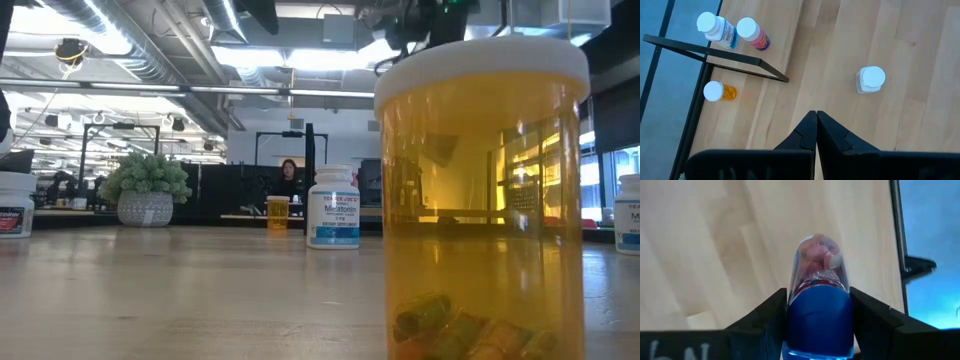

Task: Pick and place medicine bottles onto shelf by color
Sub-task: Put the blue medicine bottle on the shelf

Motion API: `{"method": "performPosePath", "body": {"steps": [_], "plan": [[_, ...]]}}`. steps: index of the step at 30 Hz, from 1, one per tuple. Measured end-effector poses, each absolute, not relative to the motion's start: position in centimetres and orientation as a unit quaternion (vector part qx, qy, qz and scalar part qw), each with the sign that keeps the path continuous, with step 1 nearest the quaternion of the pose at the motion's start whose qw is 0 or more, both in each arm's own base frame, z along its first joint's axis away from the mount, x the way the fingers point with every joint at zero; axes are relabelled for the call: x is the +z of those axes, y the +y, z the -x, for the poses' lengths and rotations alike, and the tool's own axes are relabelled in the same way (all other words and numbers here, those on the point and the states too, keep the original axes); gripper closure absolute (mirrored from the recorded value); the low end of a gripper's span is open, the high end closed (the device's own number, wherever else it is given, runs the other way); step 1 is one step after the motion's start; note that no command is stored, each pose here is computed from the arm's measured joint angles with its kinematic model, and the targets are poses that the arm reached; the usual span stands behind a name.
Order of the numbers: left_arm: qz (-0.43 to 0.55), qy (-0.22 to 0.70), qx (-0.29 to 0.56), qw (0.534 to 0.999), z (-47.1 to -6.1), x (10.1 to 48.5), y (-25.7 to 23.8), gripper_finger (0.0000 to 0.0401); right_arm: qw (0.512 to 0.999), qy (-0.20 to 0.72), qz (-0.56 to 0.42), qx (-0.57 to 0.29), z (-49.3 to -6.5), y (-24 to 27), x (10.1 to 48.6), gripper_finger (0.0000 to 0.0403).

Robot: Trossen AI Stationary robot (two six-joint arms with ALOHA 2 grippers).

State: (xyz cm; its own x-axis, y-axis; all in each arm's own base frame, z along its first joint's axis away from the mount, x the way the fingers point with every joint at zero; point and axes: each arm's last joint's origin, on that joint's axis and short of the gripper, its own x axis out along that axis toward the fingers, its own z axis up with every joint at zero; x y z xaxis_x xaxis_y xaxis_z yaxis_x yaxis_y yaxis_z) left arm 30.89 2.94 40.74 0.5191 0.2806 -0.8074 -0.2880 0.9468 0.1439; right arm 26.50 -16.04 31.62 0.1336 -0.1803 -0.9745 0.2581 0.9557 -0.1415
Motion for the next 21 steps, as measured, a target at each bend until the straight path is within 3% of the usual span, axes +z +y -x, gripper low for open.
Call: {"method": "performPosePath", "body": {"steps": [21], "plan": [[0.014, 0.401, 0.180, 0.898, -31.8, 41.5, 4.0, 0.0401, 0.689, 0.678, -0.136, -0.217, -21.7, -24.8, 28.3, 0.0216]]}}
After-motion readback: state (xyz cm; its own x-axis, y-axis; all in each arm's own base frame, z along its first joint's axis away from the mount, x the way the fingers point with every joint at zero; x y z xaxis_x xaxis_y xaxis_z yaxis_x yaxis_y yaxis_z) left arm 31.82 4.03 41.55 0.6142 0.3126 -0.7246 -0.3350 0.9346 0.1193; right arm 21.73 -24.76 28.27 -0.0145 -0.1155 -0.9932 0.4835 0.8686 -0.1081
